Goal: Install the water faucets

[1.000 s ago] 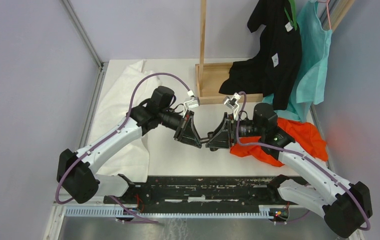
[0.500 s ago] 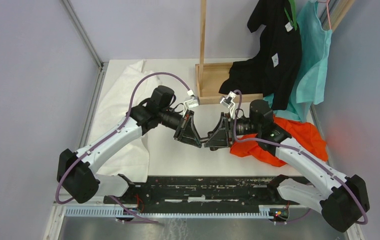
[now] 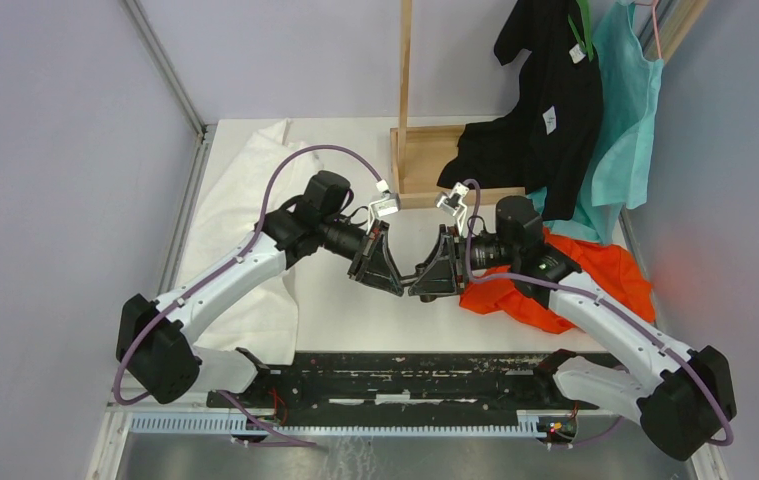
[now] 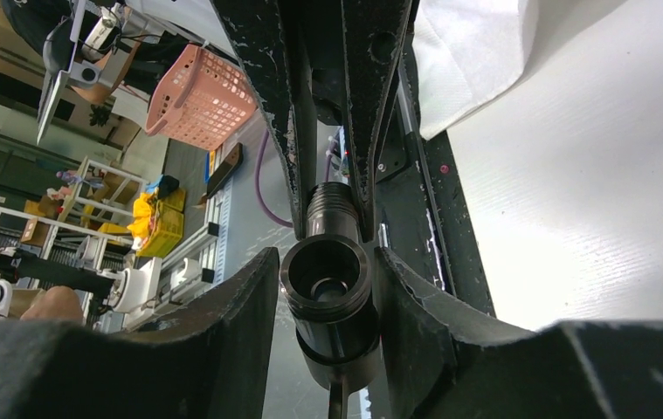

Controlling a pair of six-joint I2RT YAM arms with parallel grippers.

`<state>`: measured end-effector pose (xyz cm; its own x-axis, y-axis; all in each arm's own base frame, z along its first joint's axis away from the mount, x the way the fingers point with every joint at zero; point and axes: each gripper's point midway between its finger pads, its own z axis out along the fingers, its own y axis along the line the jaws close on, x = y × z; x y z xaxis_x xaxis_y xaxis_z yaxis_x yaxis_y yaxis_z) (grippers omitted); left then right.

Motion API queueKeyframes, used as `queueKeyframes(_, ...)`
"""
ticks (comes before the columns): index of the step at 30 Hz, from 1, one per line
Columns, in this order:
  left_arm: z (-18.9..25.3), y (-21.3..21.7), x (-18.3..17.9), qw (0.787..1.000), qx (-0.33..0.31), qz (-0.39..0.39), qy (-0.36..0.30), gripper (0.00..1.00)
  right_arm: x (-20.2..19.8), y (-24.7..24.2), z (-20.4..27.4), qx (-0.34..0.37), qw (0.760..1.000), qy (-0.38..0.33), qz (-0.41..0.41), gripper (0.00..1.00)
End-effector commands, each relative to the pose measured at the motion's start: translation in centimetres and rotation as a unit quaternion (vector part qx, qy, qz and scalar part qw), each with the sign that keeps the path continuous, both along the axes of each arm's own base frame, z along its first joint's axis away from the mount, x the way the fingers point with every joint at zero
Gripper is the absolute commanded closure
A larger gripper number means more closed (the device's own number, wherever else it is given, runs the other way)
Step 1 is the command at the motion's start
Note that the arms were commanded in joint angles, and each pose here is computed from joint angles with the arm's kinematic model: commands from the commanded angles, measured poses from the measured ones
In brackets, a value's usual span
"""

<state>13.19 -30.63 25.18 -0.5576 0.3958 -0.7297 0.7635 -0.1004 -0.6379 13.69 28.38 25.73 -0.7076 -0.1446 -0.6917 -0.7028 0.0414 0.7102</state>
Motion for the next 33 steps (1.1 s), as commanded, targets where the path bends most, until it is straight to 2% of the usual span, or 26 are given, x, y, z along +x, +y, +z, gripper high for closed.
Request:
queueKeyframes(1,2.3,-0.5,0.6,0.998,-0.041,-0.016,-0.049,0.97,-0.2,0.3,2.2,0.03,0.999,-0.035,0.022,0.5)
queueKeyframes(6,2.2,-0.6,0.6,0.998,-0.04,-0.015,-0.047,0.97,-0.2,0.3,2.0,0.029,0.999,-0.034,0.025,0.49)
queueKeyframes(13,2.1,-0.6,0.6,0.998,-0.04,-0.018,-0.045,0.97,0.2,0.6,2.2,0.031,0.999,-0.033,0.025,0.59)
queueKeyframes(18,2.1,-0.6,0.6,0.998,-0.04,-0.017,-0.047,0.97,0.4,0.8,2.2,0.033,0.999,-0.03,0.023,0.56)
queueKeyframes(22,2.0,-0.6,0.7,0.998,-0.038,-0.015,-0.047,0.97,0.5,0.8,2.3,0.034,0.999,-0.031,0.023,0.45)
queueKeyframes(25,1.8,-0.6,0.7,0.998,-0.036,-0.015,-0.045,0.97,0.6,0.8,2.2,0.033,0.999,-0.028,0.022,0.46)
queueKeyframes(30,1.9,-0.6,0.7,0.998,-0.037,-0.015,-0.047,0.97,0.7,1.0,2.1,0.034,0.999,-0.024,0.023,0.69)
queueKeyframes(31,1.9,-0.6,0.7,0.998,-0.037,-0.015,-0.047,0.97,0.8,1.0,2.0,0.034,0.999,-0.022,0.022,0.76)
queueKeyframes(33,1.8,-0.6,0.8,0.998,-0.036,-0.014,-0.047,0.97,1.1,1.1,1.8,0.029,0.999,-0.016,0.014,0.97)
